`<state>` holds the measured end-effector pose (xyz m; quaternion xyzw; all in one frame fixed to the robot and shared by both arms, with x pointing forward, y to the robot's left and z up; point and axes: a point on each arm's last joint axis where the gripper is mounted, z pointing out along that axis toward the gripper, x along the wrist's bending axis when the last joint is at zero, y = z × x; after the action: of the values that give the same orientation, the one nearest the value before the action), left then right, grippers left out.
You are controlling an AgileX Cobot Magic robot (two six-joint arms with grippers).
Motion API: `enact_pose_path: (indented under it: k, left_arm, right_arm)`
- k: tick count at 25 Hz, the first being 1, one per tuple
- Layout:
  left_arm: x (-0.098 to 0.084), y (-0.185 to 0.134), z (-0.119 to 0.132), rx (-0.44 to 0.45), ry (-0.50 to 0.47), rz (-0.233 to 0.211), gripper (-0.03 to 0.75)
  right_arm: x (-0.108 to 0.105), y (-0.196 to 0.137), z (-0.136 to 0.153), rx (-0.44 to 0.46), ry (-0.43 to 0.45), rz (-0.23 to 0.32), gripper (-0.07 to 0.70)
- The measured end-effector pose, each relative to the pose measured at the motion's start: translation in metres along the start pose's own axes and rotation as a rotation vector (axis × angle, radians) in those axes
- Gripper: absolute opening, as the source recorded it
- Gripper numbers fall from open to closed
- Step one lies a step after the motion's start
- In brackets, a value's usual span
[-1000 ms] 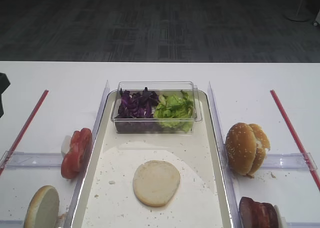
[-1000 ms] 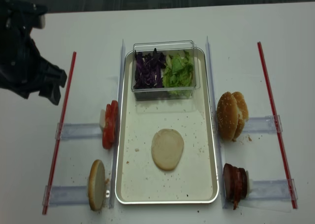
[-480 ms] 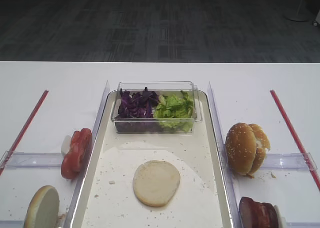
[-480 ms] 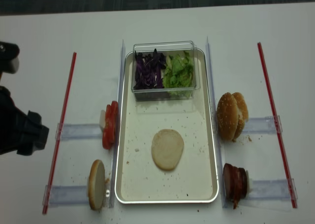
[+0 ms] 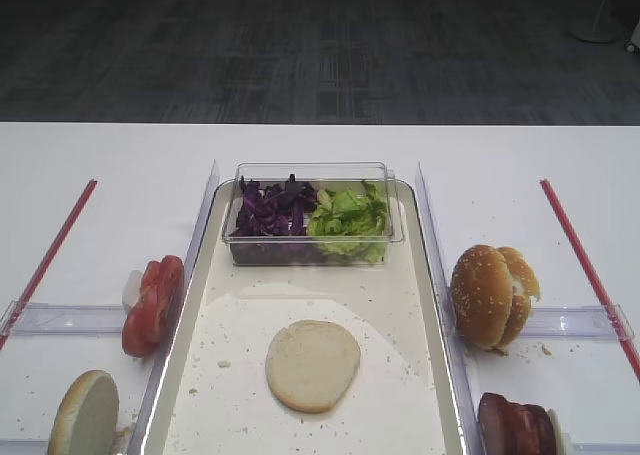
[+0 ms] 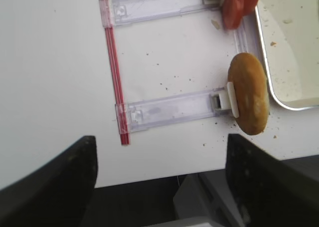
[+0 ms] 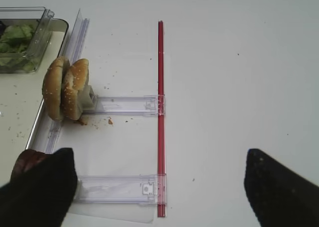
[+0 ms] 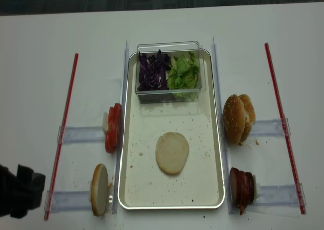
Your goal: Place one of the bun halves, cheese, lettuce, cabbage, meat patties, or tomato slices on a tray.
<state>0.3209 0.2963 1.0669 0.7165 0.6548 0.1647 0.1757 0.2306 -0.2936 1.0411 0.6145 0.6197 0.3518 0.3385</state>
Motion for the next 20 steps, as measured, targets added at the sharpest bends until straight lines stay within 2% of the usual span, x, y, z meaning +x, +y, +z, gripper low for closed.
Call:
enact_pose_path:
  k: [7, 14, 20]
  left_arm:
    - [-0.002, -0.039, -0.002, -0.143, -0.004, -0.003, 0.493]
    - [-0.004, -0.059, -0.012, -0.273, -0.004, -0.002, 0.493]
    - [-0.004, -0.073, -0.008, -0.319, -0.004, -0.001, 0.493]
  right_arm:
    - [0.000, 0.000, 0.000, 0.000, 0.000, -0.005, 0.692]
    - [0.000, 0.000, 0.000, 0.000, 0.000, -0.005, 0.692]
    - [0.000, 0.000, 0.000, 0.000, 0.000, -0.005, 0.692]
